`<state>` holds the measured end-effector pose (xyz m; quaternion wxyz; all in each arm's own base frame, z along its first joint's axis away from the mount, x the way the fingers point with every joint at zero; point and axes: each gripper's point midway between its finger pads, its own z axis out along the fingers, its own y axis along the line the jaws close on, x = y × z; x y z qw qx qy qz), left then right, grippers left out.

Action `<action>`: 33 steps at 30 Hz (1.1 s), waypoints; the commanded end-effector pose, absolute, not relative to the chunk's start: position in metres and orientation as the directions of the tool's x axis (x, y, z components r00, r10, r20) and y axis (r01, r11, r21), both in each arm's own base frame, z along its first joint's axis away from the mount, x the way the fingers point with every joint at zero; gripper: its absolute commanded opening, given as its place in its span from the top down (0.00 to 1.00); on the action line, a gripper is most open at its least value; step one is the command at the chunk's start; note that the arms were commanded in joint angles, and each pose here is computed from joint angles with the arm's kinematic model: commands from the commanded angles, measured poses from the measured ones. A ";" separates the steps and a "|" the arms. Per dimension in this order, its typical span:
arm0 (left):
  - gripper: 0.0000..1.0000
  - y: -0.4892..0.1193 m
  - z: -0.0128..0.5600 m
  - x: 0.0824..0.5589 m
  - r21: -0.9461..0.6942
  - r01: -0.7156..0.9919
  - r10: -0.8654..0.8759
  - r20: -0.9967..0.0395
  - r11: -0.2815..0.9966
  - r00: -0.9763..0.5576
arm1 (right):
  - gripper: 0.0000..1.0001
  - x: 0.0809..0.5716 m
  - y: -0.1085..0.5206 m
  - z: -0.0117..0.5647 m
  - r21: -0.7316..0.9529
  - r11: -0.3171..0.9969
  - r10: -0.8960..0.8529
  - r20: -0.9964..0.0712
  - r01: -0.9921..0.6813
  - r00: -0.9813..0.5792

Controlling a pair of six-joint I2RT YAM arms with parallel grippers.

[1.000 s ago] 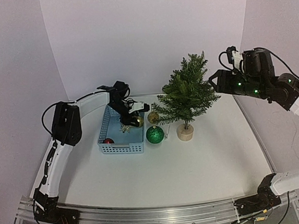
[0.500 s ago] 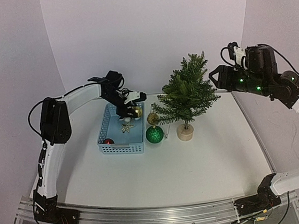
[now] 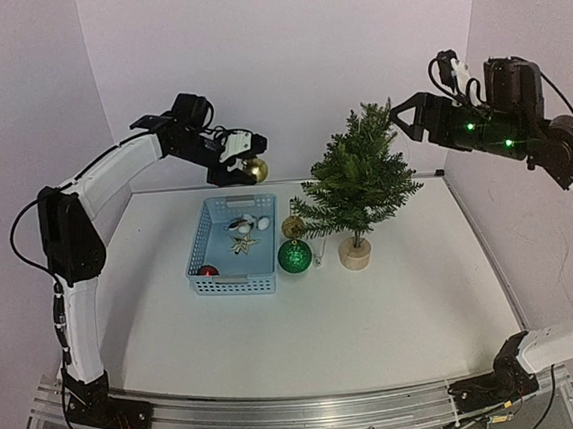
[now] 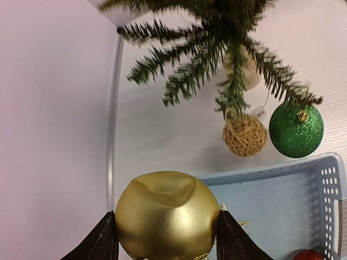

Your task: Decorate the small christmas tree

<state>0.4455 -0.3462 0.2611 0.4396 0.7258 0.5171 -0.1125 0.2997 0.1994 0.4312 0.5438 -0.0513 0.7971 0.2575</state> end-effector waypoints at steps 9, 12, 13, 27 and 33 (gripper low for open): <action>0.64 -0.368 0.485 0.329 0.869 0.488 0.250 -0.458 -0.075 0.853 | 0.06 0.307 0.323 0.510 0.474 0.459 0.152 -0.875 -0.751 -0.459; 0.65 -0.380 0.507 0.305 0.885 0.461 0.187 -0.443 -0.062 0.877 | 0.06 0.301 0.344 0.515 0.490 0.329 0.138 -0.870 -0.807 -0.473; 0.65 -0.382 0.512 0.298 0.886 0.459 0.169 -0.444 -0.061 0.880 | 0.06 0.300 0.349 0.516 0.495 0.297 0.138 -0.869 -0.817 -0.476; 0.68 -0.394 0.531 0.270 0.885 0.463 0.046 -0.461 -0.056 0.886 | 0.06 0.303 0.380 0.512 0.549 0.106 0.183 -0.830 -0.829 -0.526; 0.68 -0.397 0.534 0.265 0.880 0.473 0.021 -0.472 -0.055 0.881 | 0.16 0.306 0.389 0.516 0.553 0.063 0.176 -0.826 -0.831 -0.536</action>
